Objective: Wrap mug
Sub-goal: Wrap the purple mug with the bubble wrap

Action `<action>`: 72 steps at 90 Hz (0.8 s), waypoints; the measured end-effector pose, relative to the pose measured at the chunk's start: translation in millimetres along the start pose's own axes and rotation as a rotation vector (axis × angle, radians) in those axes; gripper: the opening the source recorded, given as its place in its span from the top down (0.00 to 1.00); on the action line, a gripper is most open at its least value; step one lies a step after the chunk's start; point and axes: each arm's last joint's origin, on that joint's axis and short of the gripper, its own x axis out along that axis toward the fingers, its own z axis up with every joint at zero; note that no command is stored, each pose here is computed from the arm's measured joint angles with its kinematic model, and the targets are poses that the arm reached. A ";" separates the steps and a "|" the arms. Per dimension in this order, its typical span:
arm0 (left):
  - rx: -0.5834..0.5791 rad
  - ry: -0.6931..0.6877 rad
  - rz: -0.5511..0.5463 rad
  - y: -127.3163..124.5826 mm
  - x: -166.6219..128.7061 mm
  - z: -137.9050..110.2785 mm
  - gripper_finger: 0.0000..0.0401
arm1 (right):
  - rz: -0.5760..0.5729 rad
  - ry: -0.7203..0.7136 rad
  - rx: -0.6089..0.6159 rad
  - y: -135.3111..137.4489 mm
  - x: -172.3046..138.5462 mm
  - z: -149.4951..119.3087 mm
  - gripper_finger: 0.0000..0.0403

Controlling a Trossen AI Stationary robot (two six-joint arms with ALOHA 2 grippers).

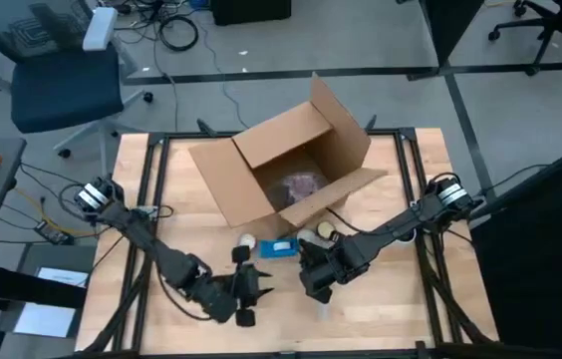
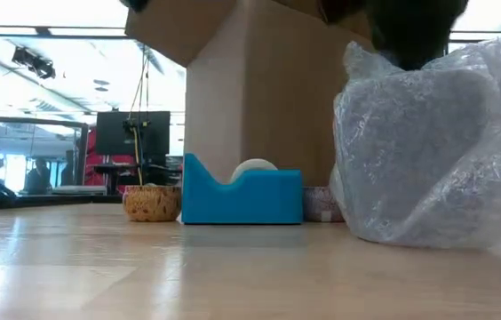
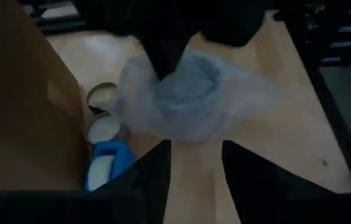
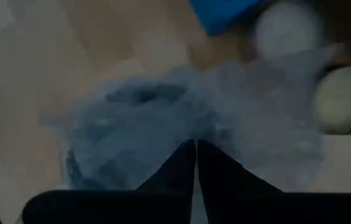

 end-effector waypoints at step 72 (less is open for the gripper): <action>-0.034 0.012 -0.012 -18.3 56.0 -32.8 0.68 | 0.146 -0.123 -0.120 25.6 -54.8 8.7 1.00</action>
